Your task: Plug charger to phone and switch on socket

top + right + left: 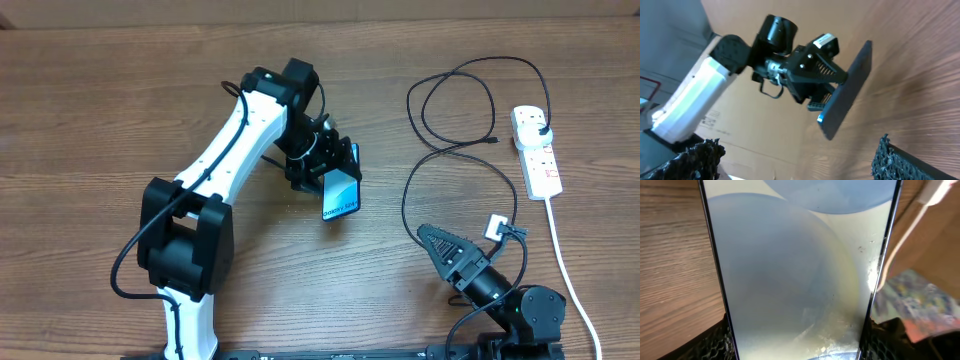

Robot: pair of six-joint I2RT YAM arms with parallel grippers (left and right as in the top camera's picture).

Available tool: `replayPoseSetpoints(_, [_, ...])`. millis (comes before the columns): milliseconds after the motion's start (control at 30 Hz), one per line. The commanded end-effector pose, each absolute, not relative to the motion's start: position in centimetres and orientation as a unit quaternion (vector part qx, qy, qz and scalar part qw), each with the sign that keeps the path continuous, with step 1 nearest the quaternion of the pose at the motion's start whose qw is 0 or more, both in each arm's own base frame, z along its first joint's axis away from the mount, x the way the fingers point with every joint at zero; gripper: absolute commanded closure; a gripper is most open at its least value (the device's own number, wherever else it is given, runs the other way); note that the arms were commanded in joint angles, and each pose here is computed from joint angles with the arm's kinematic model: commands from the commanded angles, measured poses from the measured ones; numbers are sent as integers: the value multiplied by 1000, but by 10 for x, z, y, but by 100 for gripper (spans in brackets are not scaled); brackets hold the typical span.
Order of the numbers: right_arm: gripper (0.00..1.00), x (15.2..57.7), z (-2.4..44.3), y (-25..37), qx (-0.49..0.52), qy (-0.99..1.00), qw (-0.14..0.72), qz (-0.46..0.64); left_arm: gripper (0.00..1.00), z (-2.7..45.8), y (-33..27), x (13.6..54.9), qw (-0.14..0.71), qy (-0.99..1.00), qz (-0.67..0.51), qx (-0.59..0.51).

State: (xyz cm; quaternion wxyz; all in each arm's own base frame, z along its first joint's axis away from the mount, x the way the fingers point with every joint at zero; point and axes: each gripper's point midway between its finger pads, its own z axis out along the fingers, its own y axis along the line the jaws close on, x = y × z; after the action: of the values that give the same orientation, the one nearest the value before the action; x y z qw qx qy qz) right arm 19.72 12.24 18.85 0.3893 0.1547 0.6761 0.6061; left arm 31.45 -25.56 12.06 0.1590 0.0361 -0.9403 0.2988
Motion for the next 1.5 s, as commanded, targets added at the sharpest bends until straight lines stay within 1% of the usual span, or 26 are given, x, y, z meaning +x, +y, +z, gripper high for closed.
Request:
replayPoseSetpoints(0, [0, 197, 184, 123, 172, 674, 372, 615, 44, 144, -269, 322, 174, -911, 369, 52])
replayPoseSetpoints(67, [0, 197, 179, 123, 174, 681, 369, 609, 47, 149, -268, 324, 179, -903, 385, 57])
replayPoseSetpoints(267, [1, 200, 170, 122, 175, 694, 369, 593, 46, 163, -266, 330, 190, -879, 431, 72])
replayPoseSetpoints(400, [1, 207, 154, 119, 182, 715, 366, 566, 46, 172, -267, 331, 198, -864, 457, 76])
replayPoseSetpoints(500, [1, 220, 137, 106, 208, 742, 383, 509, 44, 173, -267, 332, 199, -863, 459, 77])
replayPoseSetpoints(633, [1, 234, 124, 86, 226, 789, 392, 417, 43, 173, -266, 332, 198, -863, 459, 77])
replayPoseSetpoints(800, [1, 249, 141, 86, 214, 823, 362, 381, 43, 173, -266, 332, 198, -863, 459, 77])
replayPoseSetpoints(867, [1, 252, 149, 89, 216, 843, 328, 368, 43, 173, -267, 332, 199, -862, 459, 77])
replayPoseSetpoints(1033, [1, 237, 166, 100, 229, 892, 224, 318, 43, 176, -268, 331, 202, -857, 468, 77])
replayPoseSetpoints(1133, [1, 228, 185, 116, 203, 906, 200, 314, 43, 176, -268, 331, 203, -856, 468, 77])
replayPoseSetpoints(1233, [1, 218, 205, 139, 160, 911, 193, 328, 43, 176, -268, 331, 203, -856, 468, 77])
replayPoseSetpoints(1300, [1, 212, 213, 149, 152, 913, 194, 325, 43, 176, -268, 331, 203, -856, 468, 77])
replayPoseSetpoints(1400, [0, 211, 216, 158, 134, 917, 217, 306, 43, 176, -268, 331, 203, -856, 468, 77])
replayPoseSetpoints(1467, [0, 216, 227, 174, 108, 908, 242, 325, 43, 176, -268, 331, 203, -856, 468, 77])
